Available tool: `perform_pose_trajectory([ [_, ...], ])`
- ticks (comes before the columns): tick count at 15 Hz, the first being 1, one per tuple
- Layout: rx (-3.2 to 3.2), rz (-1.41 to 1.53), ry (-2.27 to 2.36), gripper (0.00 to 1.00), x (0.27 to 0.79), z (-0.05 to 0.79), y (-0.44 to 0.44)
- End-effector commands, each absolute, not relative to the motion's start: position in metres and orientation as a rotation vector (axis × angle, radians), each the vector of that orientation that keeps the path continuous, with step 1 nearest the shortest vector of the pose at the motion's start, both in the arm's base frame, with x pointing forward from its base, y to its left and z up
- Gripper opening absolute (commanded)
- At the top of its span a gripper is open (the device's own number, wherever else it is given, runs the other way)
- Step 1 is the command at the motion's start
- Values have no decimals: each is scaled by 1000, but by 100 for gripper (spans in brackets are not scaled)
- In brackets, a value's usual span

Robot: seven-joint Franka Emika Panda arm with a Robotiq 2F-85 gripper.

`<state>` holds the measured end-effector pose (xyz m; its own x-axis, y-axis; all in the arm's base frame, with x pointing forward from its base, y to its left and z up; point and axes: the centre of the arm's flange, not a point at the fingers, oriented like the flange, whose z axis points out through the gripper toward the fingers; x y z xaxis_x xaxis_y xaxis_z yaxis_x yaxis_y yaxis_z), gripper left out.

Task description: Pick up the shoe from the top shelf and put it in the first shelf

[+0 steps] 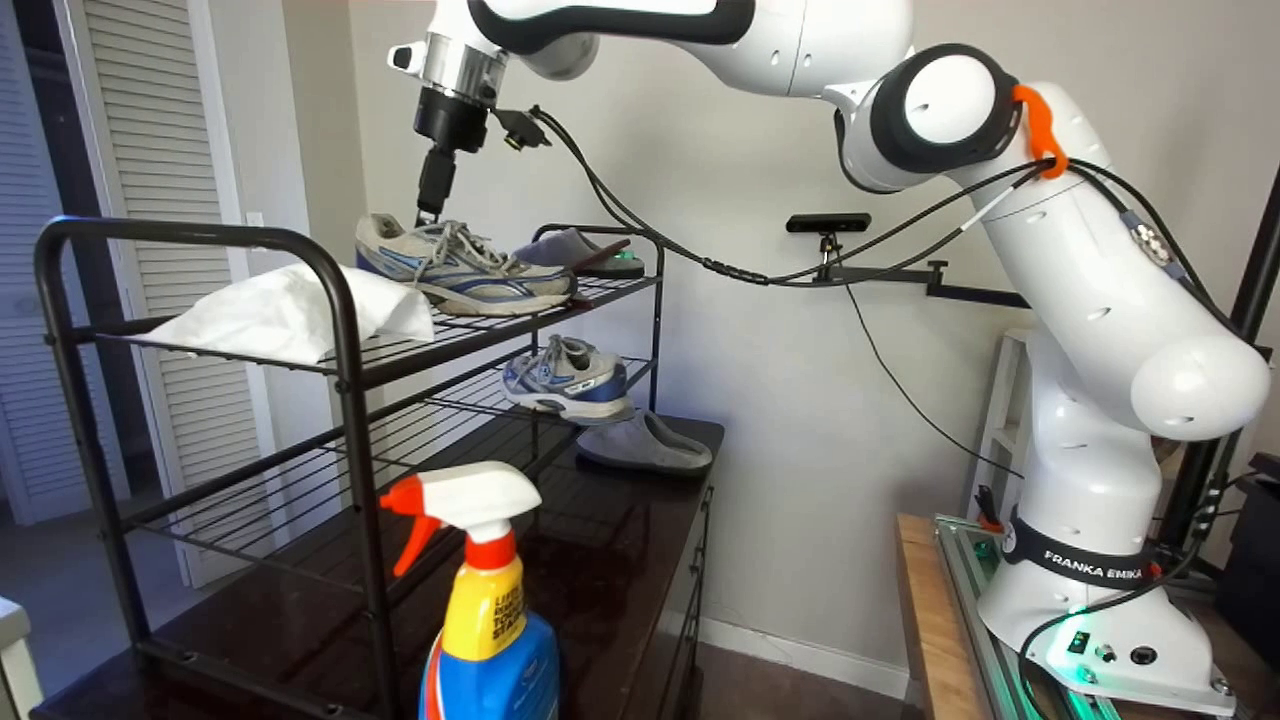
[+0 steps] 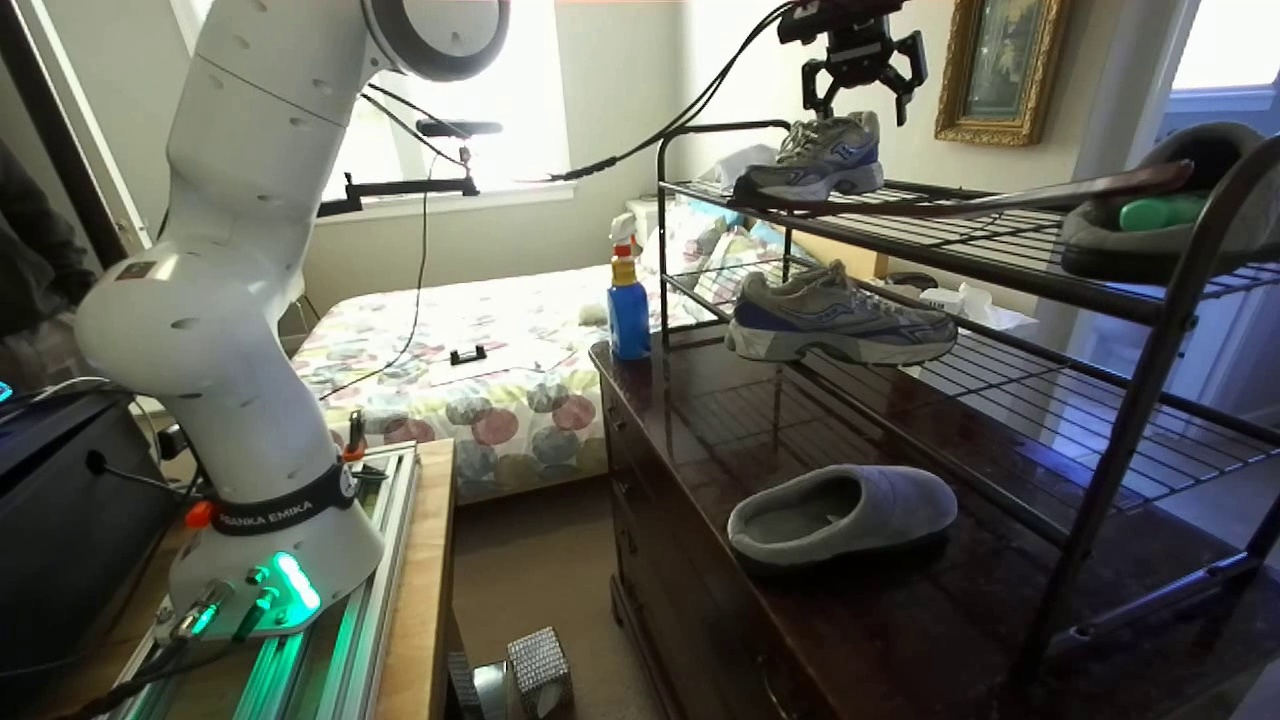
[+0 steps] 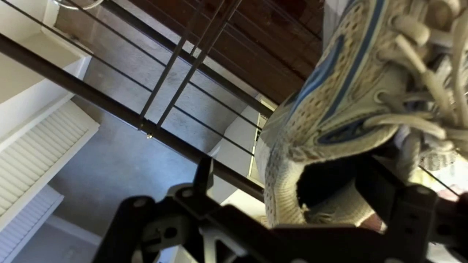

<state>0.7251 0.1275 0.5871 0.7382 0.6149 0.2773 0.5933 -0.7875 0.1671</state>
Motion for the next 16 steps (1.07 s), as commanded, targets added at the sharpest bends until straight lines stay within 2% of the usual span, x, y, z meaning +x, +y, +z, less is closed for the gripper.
perform_pose_trajectory([
  [1,2905,438,1051,100,754,595,137],
  [9,2920,532,1023,100,772,585,148],
  [11,2919,535,1023,94,774,583,148],
  [12,2919,532,1023,86,775,581,148],
  [13,2921,533,1023,69,775,580,148],
  [16,2923,529,1030,45,777,575,150],
])
